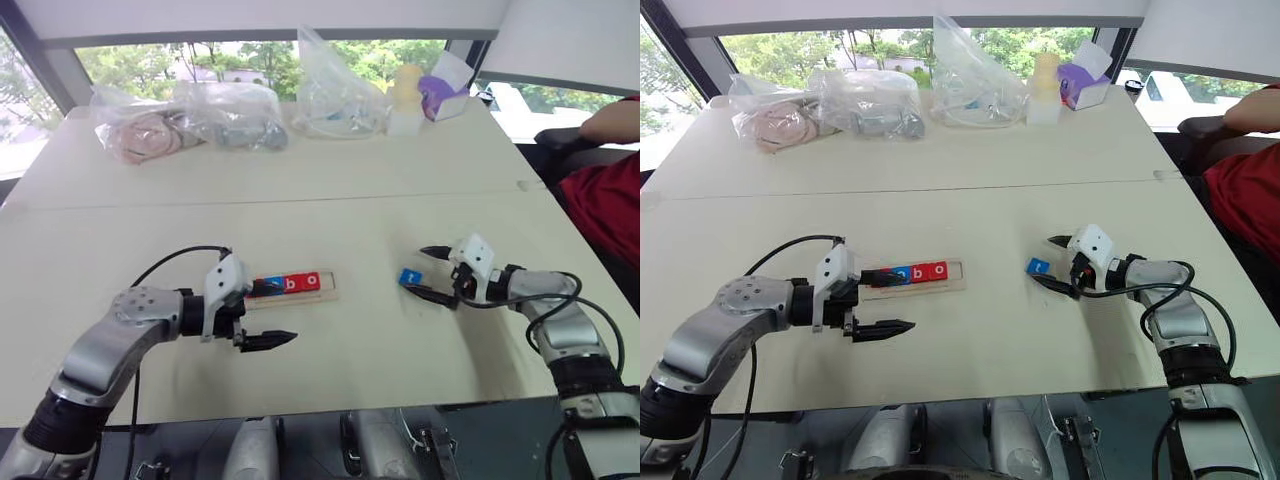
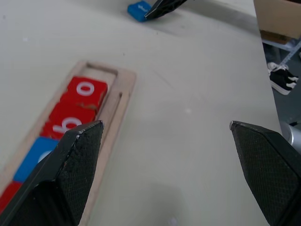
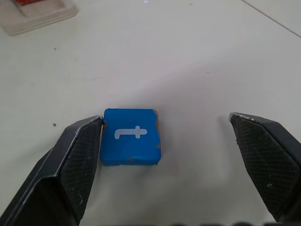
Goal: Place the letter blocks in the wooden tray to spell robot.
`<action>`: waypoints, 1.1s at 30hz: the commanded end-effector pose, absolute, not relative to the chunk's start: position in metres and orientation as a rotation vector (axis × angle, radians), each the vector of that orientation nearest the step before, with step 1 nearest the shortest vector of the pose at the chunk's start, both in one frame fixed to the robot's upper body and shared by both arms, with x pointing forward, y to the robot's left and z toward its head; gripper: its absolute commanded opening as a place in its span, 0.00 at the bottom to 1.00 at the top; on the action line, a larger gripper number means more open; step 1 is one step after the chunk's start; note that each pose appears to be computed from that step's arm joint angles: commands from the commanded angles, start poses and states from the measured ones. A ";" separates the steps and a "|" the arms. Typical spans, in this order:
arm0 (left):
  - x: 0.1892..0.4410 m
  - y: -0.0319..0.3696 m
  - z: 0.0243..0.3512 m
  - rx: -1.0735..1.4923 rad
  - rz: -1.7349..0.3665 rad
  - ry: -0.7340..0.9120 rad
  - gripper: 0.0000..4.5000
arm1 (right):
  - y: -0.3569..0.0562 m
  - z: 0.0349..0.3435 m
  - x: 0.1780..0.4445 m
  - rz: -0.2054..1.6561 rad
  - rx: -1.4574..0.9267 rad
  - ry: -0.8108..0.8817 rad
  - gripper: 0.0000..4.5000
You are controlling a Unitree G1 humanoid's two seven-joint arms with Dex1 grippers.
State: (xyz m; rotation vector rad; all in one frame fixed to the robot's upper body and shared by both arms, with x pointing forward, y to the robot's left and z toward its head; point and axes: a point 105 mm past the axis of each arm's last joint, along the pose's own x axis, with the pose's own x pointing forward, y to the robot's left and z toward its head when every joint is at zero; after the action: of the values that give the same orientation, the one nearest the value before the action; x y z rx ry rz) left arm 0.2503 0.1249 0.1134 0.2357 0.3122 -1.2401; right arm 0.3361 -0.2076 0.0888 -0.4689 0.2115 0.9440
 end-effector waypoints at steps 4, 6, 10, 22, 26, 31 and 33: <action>0.251 0.126 0.121 0.271 -1.215 0.274 1.00 | -0.209 0.074 0.327 1.067 -0.475 0.286 0.99; 0.254 0.128 0.122 0.280 -1.200 0.273 1.00 | -0.209 0.074 0.327 1.074 -0.470 0.284 0.99; 0.257 0.136 0.121 0.301 -1.178 0.285 1.00 | -0.207 0.073 0.323 1.071 -0.442 0.290 0.99; 0.263 0.138 0.123 0.319 -1.169 0.276 1.00 | -0.198 0.064 0.320 0.974 -0.288 0.293 0.58; 0.266 0.141 0.123 0.328 -1.161 0.279 1.00 | -0.195 0.068 0.323 0.980 -0.275 0.293 0.26; 0.270 0.145 0.125 0.331 -1.141 0.273 1.00 | -0.160 0.102 0.327 1.121 -0.276 0.232 0.26; 0.271 0.145 0.128 0.334 -1.140 0.270 1.00 | -0.141 0.112 0.326 1.208 -0.315 0.223 0.26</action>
State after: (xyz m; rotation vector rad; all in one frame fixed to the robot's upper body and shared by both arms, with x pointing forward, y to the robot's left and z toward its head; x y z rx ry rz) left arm 0.2687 0.1465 0.1141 0.3055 0.3196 -1.1351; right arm 0.3263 -0.1586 0.0894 -0.2715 0.2923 1.1292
